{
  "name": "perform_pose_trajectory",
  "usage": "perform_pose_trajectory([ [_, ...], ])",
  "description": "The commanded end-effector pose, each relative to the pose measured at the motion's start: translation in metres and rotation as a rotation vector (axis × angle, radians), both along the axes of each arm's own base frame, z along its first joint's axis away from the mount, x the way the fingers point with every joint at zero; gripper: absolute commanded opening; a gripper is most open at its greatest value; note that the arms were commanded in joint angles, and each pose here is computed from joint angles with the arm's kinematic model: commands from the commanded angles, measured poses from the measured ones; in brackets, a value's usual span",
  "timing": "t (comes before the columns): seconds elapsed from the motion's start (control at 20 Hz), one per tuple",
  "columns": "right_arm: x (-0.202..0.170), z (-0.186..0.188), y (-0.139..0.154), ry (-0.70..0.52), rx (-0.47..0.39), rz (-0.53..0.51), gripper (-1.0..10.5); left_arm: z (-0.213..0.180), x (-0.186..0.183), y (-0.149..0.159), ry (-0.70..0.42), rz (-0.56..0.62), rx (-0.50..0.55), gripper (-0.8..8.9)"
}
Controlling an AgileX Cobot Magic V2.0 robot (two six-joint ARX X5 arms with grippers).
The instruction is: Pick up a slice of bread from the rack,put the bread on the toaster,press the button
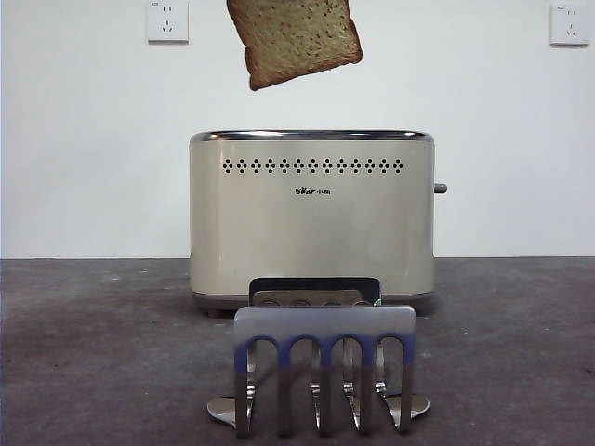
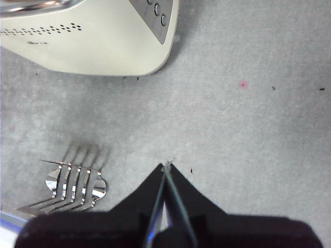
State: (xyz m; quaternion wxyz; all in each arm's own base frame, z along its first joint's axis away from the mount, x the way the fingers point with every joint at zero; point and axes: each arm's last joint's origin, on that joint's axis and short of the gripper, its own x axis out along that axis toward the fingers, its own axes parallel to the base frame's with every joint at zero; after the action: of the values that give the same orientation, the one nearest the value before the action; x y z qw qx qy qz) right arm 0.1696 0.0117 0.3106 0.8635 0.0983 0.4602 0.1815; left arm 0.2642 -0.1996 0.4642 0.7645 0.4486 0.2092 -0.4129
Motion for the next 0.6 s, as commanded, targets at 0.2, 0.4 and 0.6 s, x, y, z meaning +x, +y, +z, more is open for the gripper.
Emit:
perform_pose_trajectory([
  [0.2, 0.001, 0.000, 0.000, -0.005, -0.002, 0.008, 0.0, -0.023, 0.025, -0.014, 0.048, -0.037, 0.023, -0.13],
  [0.4, 0.001, 0.000, 0.000, -0.005, -0.001, 0.009, 0.0, -0.037, 0.034, -0.022, 0.082, -0.045, 0.054, -0.14],
  [0.6, 0.001, 0.000, 0.000, -0.009, -0.001, 0.009, 0.0, -0.045, 0.039, -0.026, 0.112, -0.045, 0.075, -0.13],
])
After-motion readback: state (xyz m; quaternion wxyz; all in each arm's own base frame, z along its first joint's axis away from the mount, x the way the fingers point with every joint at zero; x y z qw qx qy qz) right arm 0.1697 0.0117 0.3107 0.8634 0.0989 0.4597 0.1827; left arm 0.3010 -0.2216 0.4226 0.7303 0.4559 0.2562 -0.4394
